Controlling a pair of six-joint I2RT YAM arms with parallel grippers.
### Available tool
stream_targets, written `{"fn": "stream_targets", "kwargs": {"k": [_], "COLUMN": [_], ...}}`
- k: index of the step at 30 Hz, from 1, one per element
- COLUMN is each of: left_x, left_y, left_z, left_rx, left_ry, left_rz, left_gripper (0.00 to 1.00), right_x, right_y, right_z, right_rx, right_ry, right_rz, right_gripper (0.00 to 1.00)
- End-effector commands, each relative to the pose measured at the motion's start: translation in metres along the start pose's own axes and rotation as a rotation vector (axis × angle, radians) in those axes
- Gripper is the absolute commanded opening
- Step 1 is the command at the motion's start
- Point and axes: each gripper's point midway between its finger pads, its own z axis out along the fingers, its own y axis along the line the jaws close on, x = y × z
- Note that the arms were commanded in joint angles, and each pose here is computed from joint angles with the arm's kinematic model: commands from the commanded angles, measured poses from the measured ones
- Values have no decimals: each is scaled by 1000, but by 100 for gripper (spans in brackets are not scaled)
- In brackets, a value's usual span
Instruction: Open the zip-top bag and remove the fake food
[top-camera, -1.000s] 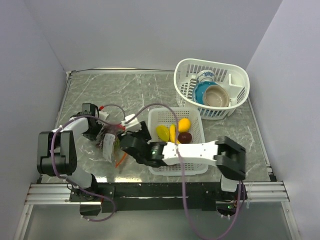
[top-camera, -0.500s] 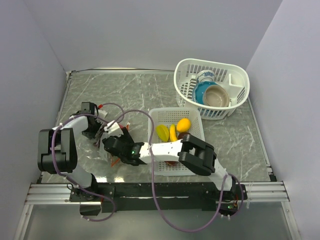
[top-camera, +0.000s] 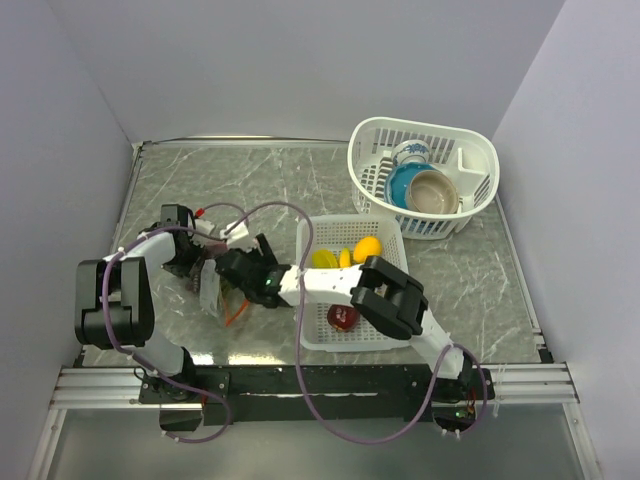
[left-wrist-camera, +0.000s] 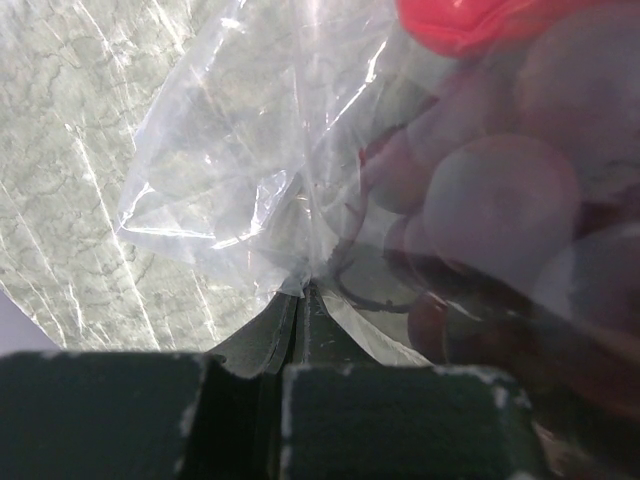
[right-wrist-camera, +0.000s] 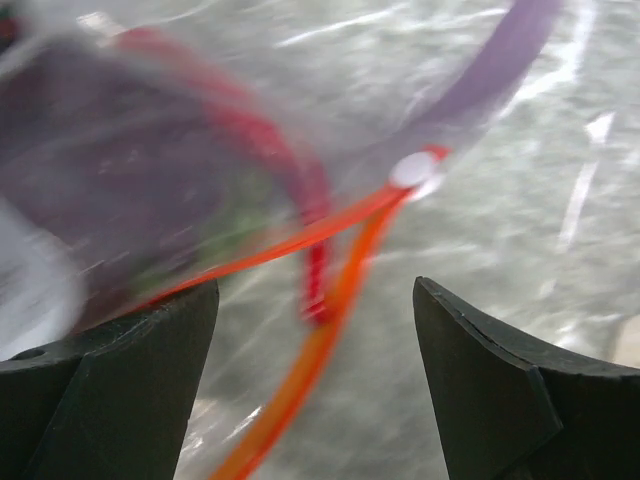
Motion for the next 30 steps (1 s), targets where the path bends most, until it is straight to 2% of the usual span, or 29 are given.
{"fn": "stream_targets", "kwargs": {"k": [1,7,13,16,19,20,23,26,30], "left_x": [31,32,30,30,29,29,29,29,29], "left_y": [-34,-34,-34,-34,-34,-34,-34,-34,-34], "left_z": [12,10,9,10,9,9,9,9,9], "left_rx": [143,147,154,158,159,160,157,155,157], "left_ry": [85,85,86,90,89,88,87,86,85], "left_rz": [4,21,20,20,18,17,14,15,13], "left_gripper": [1,1,1,1,1,1,1,1,1], "right_x": [-37,-36,-31,-30,-29,-29,-28,-26,-25], "right_y": [-22,-9,0,1,1,1,2,0,0], "right_z": [-3,2,3,4,4,4,3,3,3], "right_rx": [23,-28,-64,-69,-64,-63,-69,-62,-61], "right_ry": [-66,-66,-58,-54,-50,-48,-45,-38,-35], "right_rz": [26,31,44,45,48,49,52,56,57], "right_gripper": [86,83,74,66,53,43,32,26,25]}}
